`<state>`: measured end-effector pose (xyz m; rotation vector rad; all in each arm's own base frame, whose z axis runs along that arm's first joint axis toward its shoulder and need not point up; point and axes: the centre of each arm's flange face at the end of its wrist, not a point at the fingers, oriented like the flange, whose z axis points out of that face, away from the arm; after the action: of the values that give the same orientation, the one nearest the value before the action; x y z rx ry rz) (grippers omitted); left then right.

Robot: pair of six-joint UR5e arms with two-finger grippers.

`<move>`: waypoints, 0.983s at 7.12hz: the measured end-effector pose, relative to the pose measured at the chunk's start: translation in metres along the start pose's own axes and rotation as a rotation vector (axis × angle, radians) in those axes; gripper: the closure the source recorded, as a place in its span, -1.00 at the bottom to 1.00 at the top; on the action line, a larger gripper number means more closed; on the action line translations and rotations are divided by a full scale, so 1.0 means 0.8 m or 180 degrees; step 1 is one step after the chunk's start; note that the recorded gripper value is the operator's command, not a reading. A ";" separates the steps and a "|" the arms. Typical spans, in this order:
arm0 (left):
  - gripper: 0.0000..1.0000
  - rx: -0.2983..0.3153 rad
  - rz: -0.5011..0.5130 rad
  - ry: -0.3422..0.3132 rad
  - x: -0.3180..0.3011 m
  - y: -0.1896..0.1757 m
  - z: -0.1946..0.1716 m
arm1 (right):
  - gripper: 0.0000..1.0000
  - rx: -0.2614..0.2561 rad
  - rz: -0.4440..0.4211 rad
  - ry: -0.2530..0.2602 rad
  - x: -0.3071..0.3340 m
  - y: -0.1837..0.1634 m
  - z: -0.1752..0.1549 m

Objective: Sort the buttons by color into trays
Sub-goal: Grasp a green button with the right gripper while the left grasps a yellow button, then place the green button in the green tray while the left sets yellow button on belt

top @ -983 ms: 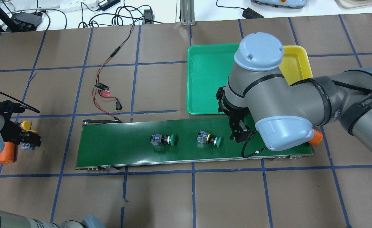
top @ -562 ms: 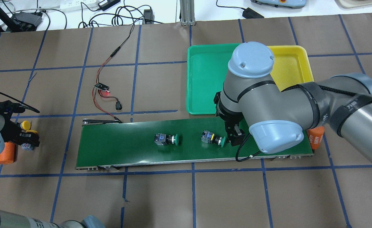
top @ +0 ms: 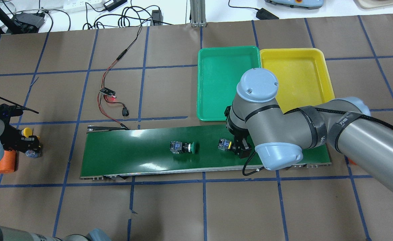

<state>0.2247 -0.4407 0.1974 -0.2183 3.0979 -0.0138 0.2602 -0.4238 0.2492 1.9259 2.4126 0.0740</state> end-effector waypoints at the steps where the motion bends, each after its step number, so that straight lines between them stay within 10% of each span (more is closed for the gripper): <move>1: 0.62 0.0026 -0.0357 0.0103 0.013 -0.008 -0.011 | -1.00 0.0002 0.0022 0.0017 0.001 -0.002 0.002; 7: 0.76 -0.0395 -0.2308 0.0351 0.245 0.024 -0.118 | -1.00 0.0011 0.0179 0.0325 0.012 -0.045 -0.029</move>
<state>0.0247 -0.4486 0.2846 -1.3554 2.9251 0.1488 0.2211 -0.4221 0.2699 2.0399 2.4215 0.1748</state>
